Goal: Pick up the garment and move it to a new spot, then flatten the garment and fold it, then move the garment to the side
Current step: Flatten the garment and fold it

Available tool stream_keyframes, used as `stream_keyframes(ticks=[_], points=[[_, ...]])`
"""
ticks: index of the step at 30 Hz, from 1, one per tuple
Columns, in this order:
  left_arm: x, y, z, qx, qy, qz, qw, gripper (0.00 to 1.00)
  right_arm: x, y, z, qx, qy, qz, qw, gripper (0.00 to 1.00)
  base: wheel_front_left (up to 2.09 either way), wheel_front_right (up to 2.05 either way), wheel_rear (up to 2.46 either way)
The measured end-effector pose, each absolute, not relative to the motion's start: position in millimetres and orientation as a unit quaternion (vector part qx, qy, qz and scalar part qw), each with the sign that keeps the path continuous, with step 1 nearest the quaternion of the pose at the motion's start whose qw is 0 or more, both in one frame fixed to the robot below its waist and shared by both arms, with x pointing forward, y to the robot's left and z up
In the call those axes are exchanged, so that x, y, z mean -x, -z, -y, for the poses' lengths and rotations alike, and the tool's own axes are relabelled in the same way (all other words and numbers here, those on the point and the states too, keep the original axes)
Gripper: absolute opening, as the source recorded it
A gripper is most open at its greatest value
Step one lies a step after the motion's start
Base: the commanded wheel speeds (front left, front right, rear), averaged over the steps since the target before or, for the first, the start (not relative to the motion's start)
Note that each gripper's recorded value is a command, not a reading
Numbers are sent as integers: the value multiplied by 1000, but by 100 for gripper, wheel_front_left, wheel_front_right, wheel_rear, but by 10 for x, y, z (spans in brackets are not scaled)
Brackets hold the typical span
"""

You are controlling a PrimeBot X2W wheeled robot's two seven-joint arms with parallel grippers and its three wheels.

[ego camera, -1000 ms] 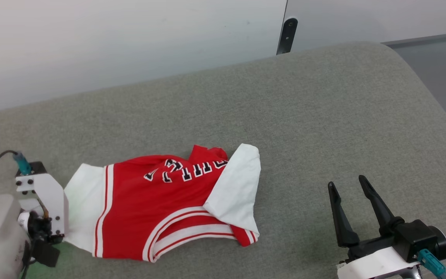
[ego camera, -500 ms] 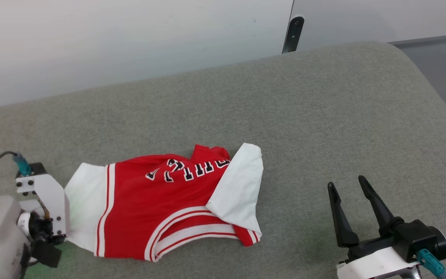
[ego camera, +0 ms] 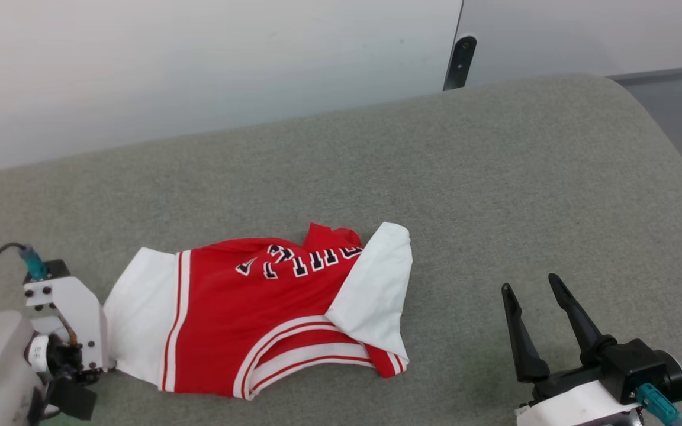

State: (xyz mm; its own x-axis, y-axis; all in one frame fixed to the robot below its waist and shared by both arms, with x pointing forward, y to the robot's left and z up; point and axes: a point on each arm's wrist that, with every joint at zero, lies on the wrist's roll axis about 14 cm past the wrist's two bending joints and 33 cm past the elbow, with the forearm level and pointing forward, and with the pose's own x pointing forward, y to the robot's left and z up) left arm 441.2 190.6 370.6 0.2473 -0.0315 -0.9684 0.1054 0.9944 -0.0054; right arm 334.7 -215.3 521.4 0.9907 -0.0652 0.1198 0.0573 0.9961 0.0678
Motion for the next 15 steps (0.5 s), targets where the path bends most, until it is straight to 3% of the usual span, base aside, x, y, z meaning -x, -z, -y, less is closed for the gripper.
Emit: stream_keyframes(ticks=[15], points=[[-4300,-3888,-1937,-10,53,-568,821,100,-3286,-5233,2022,-30,11,66,997,100,0,0,0]])
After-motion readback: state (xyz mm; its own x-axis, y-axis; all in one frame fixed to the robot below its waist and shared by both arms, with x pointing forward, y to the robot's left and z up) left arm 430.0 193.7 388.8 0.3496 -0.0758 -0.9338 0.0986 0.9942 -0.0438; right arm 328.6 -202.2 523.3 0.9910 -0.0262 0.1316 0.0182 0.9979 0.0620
